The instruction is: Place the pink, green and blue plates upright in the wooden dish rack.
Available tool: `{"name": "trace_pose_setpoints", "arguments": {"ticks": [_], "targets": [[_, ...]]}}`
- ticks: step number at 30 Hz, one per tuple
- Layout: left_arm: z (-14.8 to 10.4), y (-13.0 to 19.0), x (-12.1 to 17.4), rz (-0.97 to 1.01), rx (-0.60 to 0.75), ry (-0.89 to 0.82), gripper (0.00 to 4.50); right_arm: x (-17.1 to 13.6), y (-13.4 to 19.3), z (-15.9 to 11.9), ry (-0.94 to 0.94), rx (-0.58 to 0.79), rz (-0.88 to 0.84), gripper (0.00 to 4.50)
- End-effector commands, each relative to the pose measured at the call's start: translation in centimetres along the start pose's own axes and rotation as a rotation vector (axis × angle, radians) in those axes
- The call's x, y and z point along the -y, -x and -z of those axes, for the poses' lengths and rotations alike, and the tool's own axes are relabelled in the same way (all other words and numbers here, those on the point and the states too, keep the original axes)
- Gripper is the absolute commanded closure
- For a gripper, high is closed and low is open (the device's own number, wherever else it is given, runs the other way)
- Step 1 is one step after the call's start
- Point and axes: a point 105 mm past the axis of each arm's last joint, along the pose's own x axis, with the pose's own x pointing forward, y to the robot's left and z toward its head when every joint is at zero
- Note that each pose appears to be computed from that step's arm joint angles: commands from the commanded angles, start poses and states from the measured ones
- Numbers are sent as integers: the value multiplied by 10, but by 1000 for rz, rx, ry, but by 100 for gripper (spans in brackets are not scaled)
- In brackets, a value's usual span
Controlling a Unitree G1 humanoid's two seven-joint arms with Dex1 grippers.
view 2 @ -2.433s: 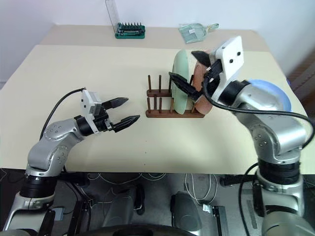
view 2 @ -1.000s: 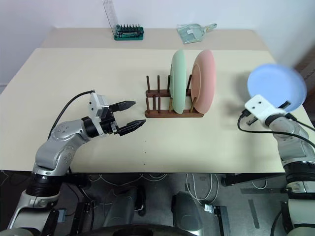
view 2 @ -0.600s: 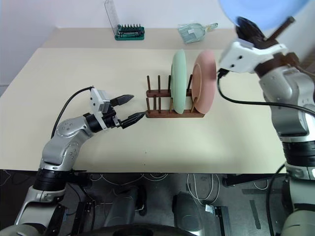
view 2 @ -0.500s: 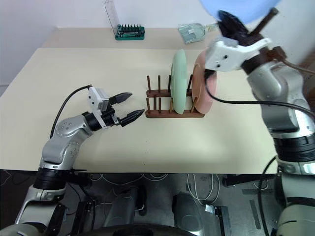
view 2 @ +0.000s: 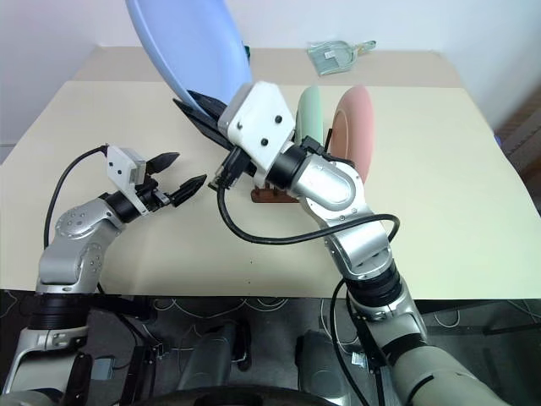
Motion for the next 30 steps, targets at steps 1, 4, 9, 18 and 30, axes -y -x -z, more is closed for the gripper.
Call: {"name": "trace_pose_setpoints", "arguments": {"ticks": [1,4,9,18,30], "targets": [[-15,4,-2,-6,42,-43,10,8,5,-2,-218,36,78,449],[-16,5,0,-2,42,-42,10,22,10,7,-323,26,183,449],[-17,3,1,12,34,-40,10,41,22,20,-475,3,295,449],[-16,2,8,62,24,-28,10,33,23,24,-502,-27,262,449],[-13,5,20,119,6,-6,10,42,33,40,-614,-78,332,449]]}}
